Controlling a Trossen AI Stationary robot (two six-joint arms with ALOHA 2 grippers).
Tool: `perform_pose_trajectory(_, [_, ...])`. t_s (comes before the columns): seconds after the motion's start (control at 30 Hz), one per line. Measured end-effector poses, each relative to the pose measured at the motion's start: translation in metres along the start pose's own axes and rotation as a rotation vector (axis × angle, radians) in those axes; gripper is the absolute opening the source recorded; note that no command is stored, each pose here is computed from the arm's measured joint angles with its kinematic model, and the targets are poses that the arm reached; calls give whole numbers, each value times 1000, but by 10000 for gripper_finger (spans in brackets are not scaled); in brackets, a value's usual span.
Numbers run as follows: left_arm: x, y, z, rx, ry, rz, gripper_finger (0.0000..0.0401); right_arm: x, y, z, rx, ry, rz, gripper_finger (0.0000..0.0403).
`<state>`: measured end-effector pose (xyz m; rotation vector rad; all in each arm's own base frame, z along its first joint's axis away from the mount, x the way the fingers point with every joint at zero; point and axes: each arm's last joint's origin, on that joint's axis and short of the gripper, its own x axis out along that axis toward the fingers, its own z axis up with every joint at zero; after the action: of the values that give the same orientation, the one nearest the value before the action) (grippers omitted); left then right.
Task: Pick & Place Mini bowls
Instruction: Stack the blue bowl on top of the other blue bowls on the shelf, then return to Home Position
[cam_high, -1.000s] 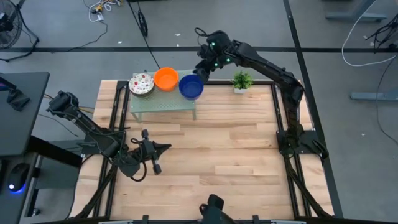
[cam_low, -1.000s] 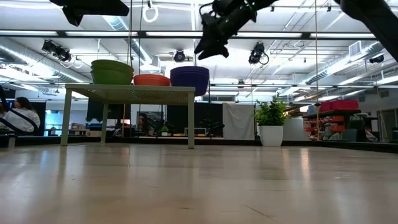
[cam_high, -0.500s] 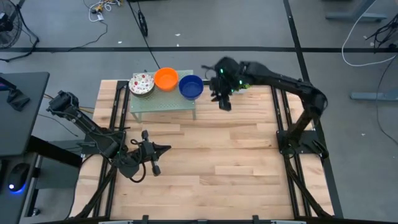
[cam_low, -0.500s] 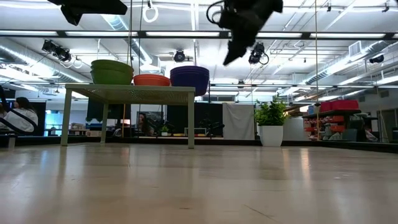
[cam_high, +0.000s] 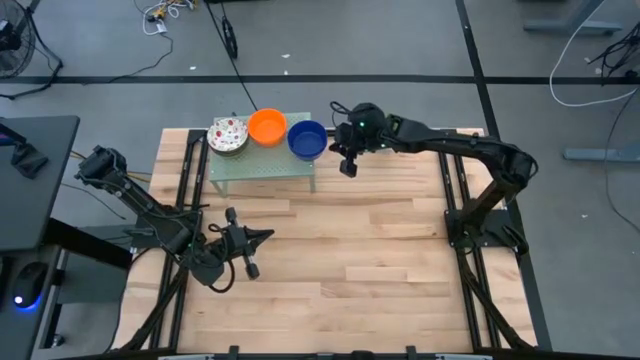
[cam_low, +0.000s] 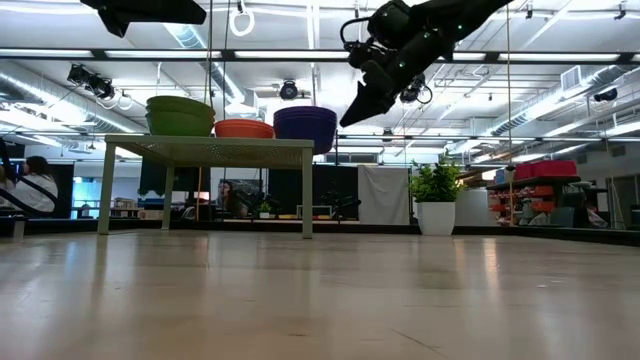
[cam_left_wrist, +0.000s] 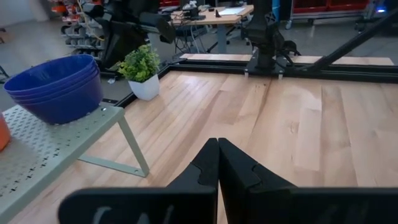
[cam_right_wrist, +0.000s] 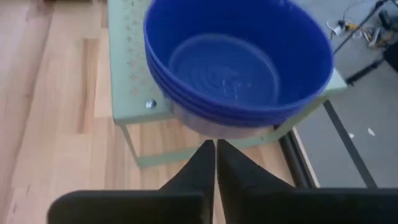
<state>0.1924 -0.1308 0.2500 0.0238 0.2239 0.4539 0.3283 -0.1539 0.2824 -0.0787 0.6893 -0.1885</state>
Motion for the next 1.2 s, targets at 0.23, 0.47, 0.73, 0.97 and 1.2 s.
perform_pose_trajectory(0.23, [0, 0, 0, 4, 0, -1, 5, 0, -2, 8, 22, -81, -15, 11])
perform_pose_trajectory(0.47, [0, 0, 0, 4, -1, -2, 5, -1, -3, 12, 21, -123, -27, 11])
perform_pose_trajectory(0.73, [0, 0, 0, 4, -1, -2, 5, -4, -4, 13, 0, -130, -40, 11])
perform_pose_trajectory(0.97, [0, 0, 0, 5, 0, -4, 5, -31, 0, 15, 15, -113, -44, 11])
perform_pose_trajectory(1.2, [0, -2, 0, 0, 19, -52, 5, -63, 40, -20, 25, -121, 35, 4])
